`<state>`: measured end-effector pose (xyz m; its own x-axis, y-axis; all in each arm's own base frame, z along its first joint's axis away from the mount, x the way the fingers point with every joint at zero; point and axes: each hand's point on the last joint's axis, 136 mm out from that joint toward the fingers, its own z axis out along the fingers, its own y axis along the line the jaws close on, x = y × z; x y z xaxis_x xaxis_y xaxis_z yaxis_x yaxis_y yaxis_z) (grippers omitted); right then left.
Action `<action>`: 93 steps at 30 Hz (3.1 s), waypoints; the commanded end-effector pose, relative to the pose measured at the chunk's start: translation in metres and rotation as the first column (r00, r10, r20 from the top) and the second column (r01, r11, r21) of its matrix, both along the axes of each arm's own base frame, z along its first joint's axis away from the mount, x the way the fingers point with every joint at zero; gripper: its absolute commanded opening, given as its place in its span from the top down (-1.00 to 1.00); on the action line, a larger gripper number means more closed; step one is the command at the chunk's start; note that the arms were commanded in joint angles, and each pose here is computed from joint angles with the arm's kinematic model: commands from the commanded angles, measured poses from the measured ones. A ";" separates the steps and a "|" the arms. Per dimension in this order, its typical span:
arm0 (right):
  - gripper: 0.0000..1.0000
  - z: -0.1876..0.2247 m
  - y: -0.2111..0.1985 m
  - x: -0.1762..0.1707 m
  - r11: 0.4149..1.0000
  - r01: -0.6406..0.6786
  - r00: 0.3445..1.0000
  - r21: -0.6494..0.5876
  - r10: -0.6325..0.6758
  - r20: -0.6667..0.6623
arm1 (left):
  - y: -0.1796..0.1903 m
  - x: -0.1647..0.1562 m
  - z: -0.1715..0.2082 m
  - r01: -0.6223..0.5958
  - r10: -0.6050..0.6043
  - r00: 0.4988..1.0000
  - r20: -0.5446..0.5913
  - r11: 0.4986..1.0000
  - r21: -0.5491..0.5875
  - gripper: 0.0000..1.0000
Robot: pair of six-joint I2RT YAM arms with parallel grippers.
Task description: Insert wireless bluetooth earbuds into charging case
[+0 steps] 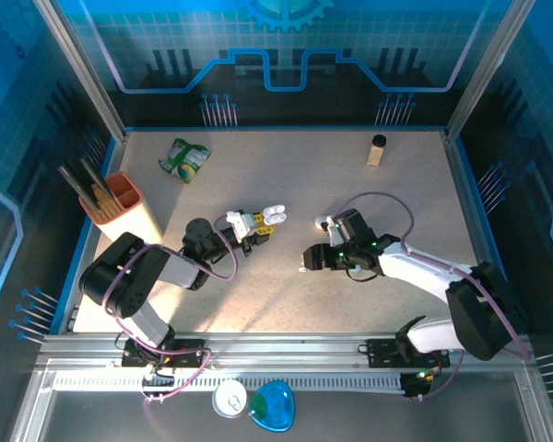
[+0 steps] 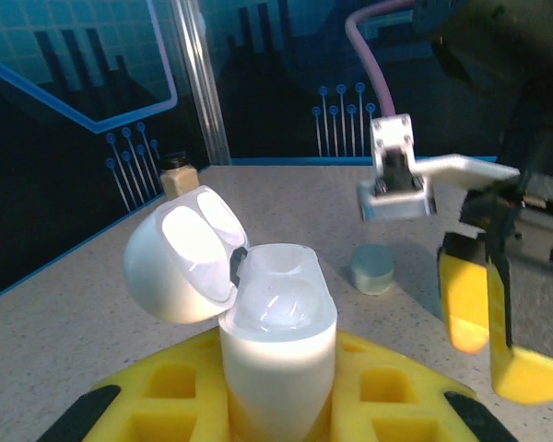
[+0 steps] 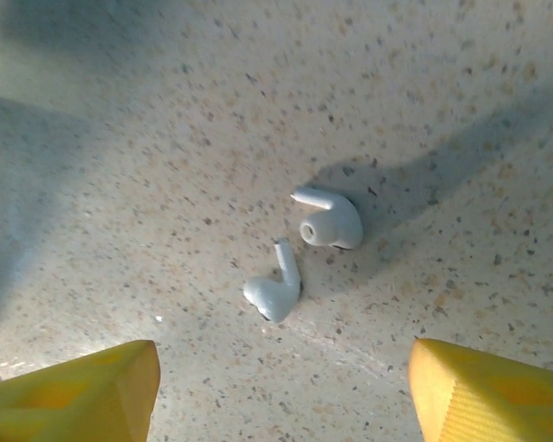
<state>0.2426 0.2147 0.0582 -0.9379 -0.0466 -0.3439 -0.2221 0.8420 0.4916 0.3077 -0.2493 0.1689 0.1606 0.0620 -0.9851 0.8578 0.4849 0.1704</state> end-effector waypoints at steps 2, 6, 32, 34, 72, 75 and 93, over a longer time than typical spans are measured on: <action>-0.34 0.003 0.014 0.012 1.000 0.001 1.000 0.020 -0.001 -0.027 | 0.004 -0.001 0.010 -0.016 0.016 0.999 0.044 1.000 -0.010 1.00; -0.29 -0.008 0.023 0.012 0.998 0.031 0.994 0.055 -0.026 -0.105 | 0.005 -0.002 0.008 -0.020 0.021 0.999 0.041 1.000 -0.007 1.00; -0.22 -0.004 0.032 0.052 0.997 0.052 0.998 0.050 -0.049 -0.048 | 0.015 0.000 0.004 -0.055 0.055 0.998 0.024 0.998 -0.006 1.00; -0.20 -0.007 0.026 0.050 0.997 0.074 0.996 0.007 -0.073 -0.050 | 0.016 0.001 0.003 -0.059 0.059 0.998 0.021 0.998 -0.005 1.00; -0.27 -0.023 0.001 0.034 0.767 -0.057 0.994 -0.639 0.101 0.031 | 0.046 0.019 -0.008 -0.214 0.214 0.977 -0.025 0.977 -0.001 1.00; -0.26 -0.018 -0.010 0.031 0.743 -0.049 0.995 -0.667 0.092 0.030 | 0.045 0.019 -0.007 -0.209 0.209 0.978 -0.023 0.978 -0.003 1.00; -0.17 -0.027 0.018 0.049 0.894 0.011 0.995 -0.448 -0.054 -0.084 | 0.043 0.017 -0.008 -0.195 0.195 0.981 -0.024 0.981 -0.002 1.00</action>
